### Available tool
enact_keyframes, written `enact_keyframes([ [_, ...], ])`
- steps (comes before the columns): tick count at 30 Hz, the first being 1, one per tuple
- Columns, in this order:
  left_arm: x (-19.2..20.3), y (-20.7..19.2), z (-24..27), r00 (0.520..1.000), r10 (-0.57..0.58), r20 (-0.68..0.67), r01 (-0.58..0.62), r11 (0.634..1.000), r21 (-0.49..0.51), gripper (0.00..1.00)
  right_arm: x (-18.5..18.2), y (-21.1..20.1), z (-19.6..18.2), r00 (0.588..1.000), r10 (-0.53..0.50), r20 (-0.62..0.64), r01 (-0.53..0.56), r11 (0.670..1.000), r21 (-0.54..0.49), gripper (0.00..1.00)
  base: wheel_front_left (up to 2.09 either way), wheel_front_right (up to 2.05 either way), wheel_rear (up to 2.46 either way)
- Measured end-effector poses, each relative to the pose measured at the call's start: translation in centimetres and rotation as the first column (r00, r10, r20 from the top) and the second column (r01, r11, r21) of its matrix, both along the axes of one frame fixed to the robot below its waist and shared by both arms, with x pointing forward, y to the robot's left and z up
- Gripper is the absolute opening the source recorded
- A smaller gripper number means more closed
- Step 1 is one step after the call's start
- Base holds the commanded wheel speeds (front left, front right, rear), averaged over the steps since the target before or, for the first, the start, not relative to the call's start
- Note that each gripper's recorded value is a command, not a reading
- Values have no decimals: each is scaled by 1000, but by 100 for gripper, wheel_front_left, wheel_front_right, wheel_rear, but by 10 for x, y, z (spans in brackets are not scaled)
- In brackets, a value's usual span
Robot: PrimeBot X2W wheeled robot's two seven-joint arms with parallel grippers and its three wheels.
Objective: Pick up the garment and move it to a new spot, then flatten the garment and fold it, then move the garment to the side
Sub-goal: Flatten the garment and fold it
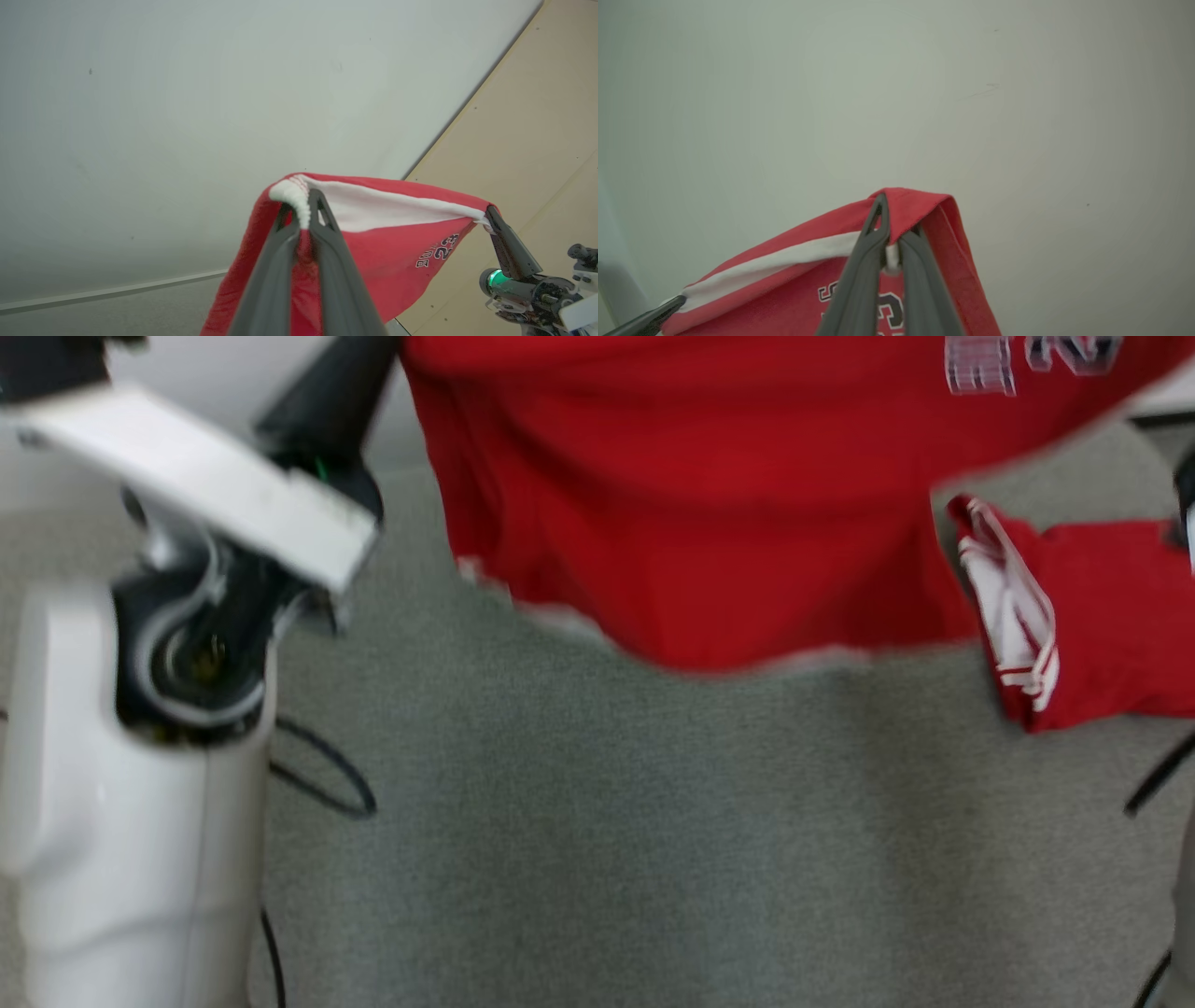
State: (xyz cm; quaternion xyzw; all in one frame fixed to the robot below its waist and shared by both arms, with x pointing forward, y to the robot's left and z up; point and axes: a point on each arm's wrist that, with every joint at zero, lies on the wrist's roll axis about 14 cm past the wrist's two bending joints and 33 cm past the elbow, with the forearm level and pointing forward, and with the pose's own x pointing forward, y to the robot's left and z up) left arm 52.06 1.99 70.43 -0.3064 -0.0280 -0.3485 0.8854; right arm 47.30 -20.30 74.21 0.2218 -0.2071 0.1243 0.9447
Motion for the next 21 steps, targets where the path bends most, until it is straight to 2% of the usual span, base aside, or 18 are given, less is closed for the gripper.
enact_keyframes([
  [2, 33, 6, -2, 996, 74, 49, -76, 997, 30, 0, 35, 5, -1, 1000, -11, 1, 11, 1000, -14, 0, 0, 0, 0],
  [3, 49, 10, -1, 992, 110, 69, -111, 994, 10, 0, 50, 8, -1, 1000, -14, 9, 14, 1000, -14, 0, 0, 0, 0],
  [6, 87, 13, 2, 975, 180, 130, -177, 984, -33, 0, 93, 13, -2, 999, -2, 40, 0, 998, 57, 0, 0, 0, 0],
  [8, 109, 15, -6, 960, 219, 173, -221, 975, -13, 0, 119, 17, -14, 999, -11, 34, 9, 997, 72, 0, 0, 0, 0],
  [10, 129, 17, -27, 950, 257, 179, -260, 966, -4, 0, 142, 25, -37, 1000, -2, 3, 2, 996, 94, 0, 0, 0, 0],
  [13, 149, 18, -81, 946, 287, 151, -300, 951, 72, 0, 163, 37, -91, 995, 18, -93, -8, 994, 112, 0, 0, 0, 0],
  [16, 152, 15, -141, 953, 294, 72, -301, 946, 122, 0, 163, 46, -152, 979, 32, -201, -8, 993, 121, 0, 0, 0, 0],
  [18, 139, 10, -177, 961, 274, 33, -276, 945, 177, 0, 148, 54, -191, 959, 49, -280, -16, 992, 121, 0, 0, 0, 0],
  [21, 109, -6, -205, 978, 206, -4, -201, 958, 206, 0, 116, 61, -223, 940, 76, -332, -40, 992, 116, 0, 0, 0, 0],
])
